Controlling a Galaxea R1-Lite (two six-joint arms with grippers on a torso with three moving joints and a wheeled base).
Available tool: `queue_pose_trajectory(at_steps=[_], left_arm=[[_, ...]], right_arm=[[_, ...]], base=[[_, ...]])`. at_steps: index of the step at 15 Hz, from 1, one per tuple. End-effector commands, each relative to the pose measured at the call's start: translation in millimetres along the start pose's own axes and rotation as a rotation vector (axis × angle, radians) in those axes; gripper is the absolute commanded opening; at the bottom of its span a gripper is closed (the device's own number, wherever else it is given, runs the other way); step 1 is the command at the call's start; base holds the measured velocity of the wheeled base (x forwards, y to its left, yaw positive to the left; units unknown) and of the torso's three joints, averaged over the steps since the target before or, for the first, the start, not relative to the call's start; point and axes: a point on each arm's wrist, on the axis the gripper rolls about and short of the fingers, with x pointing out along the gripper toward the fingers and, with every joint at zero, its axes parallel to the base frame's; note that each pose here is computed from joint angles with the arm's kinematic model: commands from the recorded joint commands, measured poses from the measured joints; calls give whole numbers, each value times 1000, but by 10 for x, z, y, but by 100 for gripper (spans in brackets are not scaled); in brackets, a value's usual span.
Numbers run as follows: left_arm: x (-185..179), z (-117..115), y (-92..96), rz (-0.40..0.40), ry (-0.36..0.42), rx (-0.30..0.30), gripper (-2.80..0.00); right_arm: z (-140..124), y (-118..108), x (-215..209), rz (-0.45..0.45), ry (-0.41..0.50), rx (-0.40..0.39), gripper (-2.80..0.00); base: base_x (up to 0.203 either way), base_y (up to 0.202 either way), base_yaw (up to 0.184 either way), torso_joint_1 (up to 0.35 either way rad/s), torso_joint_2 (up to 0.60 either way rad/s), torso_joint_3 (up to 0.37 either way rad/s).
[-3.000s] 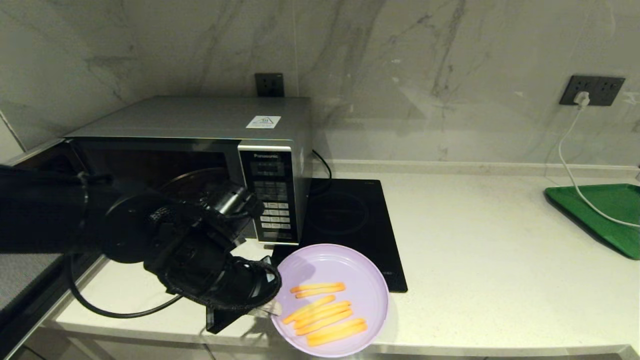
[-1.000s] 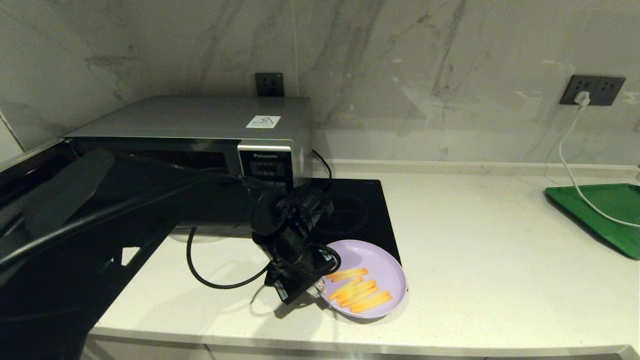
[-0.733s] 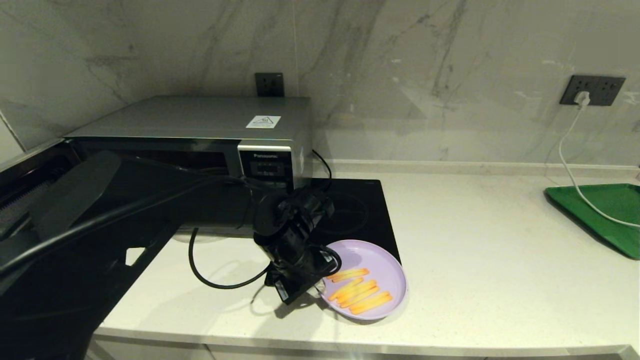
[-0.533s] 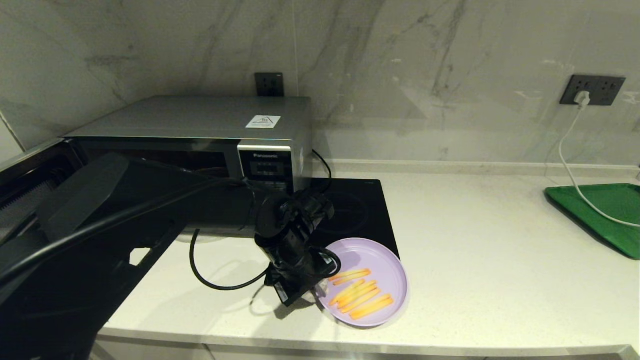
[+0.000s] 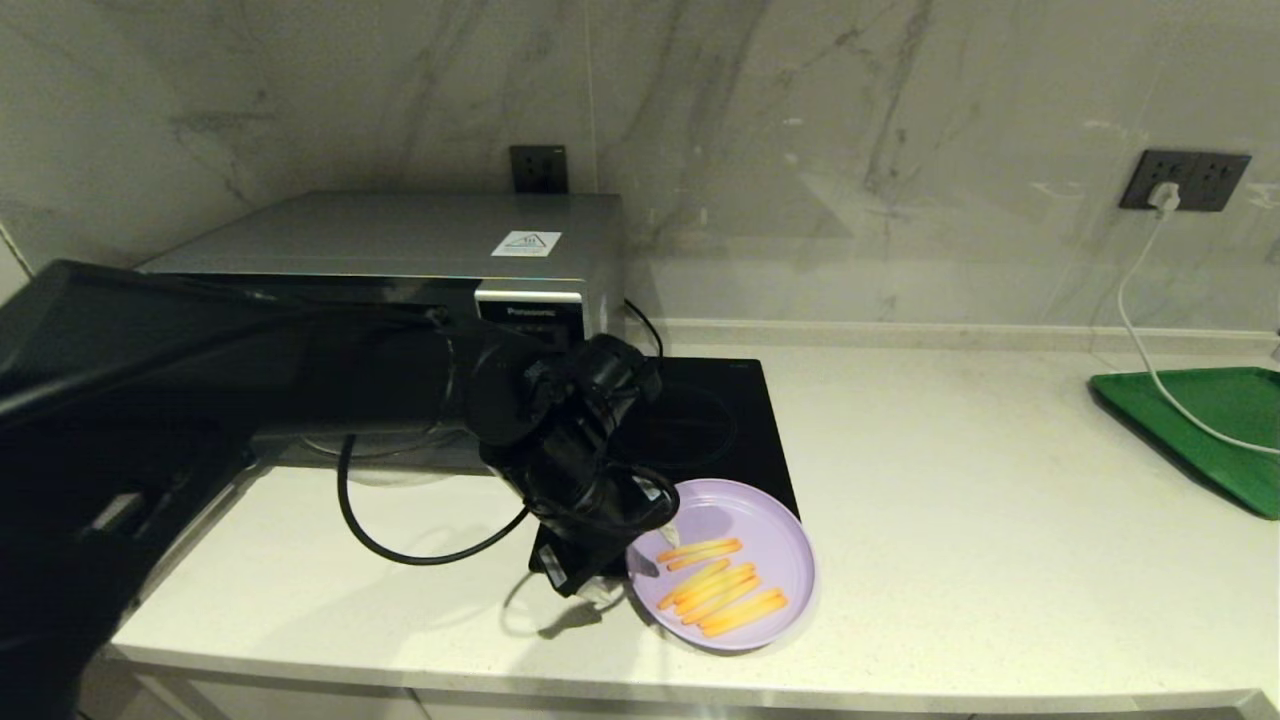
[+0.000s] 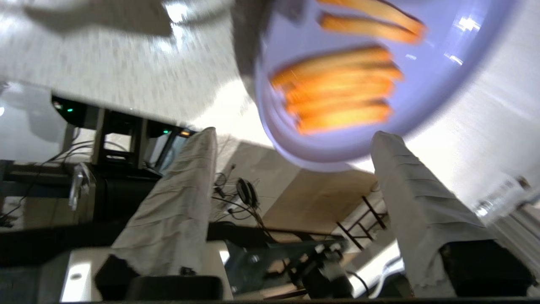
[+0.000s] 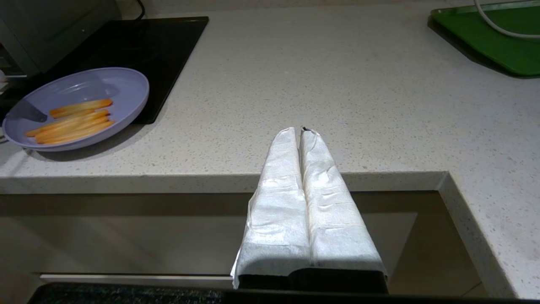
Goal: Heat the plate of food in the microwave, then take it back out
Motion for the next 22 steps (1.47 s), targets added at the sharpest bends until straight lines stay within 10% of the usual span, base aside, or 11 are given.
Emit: queue_pose_trajectory(at_steps=[1, 8, 13, 15, 18, 22], left_arm=[[-618, -140, 31, -99, -32, 12, -280], [-2275, -122, 1039, -181, -268, -20, -280], [-3139, 268, 2245, 70, -713, -131, -280], [-3409, 248, 2566, 201, -870, -83, -280], [-3734, 300, 2688, 340, -1123, 64, -280], [-3797, 502, 2879, 416, -1170, 11, -280]], right_arm=[[0, 0, 0, 0, 0, 1, -280], [1, 0, -1, 0, -1, 1, -280], [-3, 0, 1, 0, 1, 1, -280], [0, 0, 0, 0, 0, 1, -280], [-3, 0, 1, 0, 1, 1, -280], [-3, 0, 1, 0, 1, 1, -280]], base=[[0, 0, 0, 0, 0, 0], [0, 0, 0, 0, 0, 0], [0, 0, 0, 0, 0, 0], [0, 0, 0, 0, 0, 0], [0, 0, 0, 0, 0, 0], [0, 0, 0, 0, 0, 0]])
